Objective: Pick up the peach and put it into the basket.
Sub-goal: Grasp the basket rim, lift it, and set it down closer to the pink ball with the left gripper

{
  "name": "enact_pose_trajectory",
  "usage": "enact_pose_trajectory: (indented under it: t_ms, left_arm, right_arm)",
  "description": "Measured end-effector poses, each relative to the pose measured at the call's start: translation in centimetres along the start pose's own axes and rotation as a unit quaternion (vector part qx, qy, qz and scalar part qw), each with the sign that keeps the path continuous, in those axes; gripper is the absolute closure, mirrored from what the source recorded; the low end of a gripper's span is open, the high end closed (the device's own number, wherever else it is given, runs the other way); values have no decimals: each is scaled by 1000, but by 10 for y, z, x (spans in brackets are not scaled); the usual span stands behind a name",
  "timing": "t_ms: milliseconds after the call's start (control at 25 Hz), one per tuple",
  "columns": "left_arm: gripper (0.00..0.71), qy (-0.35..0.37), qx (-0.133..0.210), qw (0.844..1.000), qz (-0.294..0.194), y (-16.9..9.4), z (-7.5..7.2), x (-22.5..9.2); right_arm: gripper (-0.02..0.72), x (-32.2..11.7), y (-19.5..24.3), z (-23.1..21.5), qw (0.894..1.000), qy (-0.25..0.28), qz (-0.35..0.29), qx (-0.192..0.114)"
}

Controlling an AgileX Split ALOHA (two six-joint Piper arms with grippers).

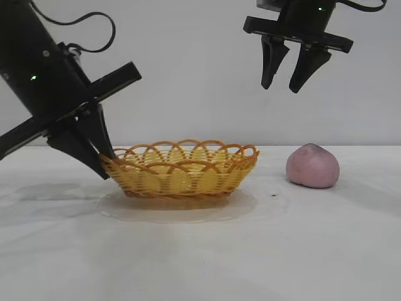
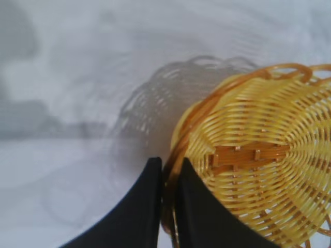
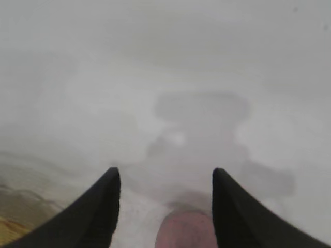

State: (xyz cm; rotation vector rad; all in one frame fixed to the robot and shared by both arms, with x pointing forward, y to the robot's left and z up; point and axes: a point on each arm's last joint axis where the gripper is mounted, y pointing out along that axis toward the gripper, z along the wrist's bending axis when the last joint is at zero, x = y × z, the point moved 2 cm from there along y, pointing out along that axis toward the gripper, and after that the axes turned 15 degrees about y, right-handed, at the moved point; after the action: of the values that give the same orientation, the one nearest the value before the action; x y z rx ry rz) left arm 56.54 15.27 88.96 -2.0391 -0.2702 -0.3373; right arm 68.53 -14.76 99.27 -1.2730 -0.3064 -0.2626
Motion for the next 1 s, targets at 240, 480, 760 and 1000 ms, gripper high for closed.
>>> enact_pose_trajectory:
  t_ms: [240, 480, 760, 1000]
  left_arm:
    - [617, 10, 1, 1000, 3, 0, 0, -1]
    - [259, 9, -1, 1000, 8, -1, 2, -1]
    - [194, 11, 7, 1000, -18, -36, 25, 16]
    - [194, 97, 56, 992, -63, -93, 59, 32]
  right_arm:
    - [321, 0, 0, 0, 1000, 1, 0, 2]
    - [321, 0, 0, 1, 1000, 3, 1, 3]
    - [321, 0, 0, 1, 1000, 3, 1, 3]
    - [321, 0, 0, 1, 1000, 4, 1, 6]
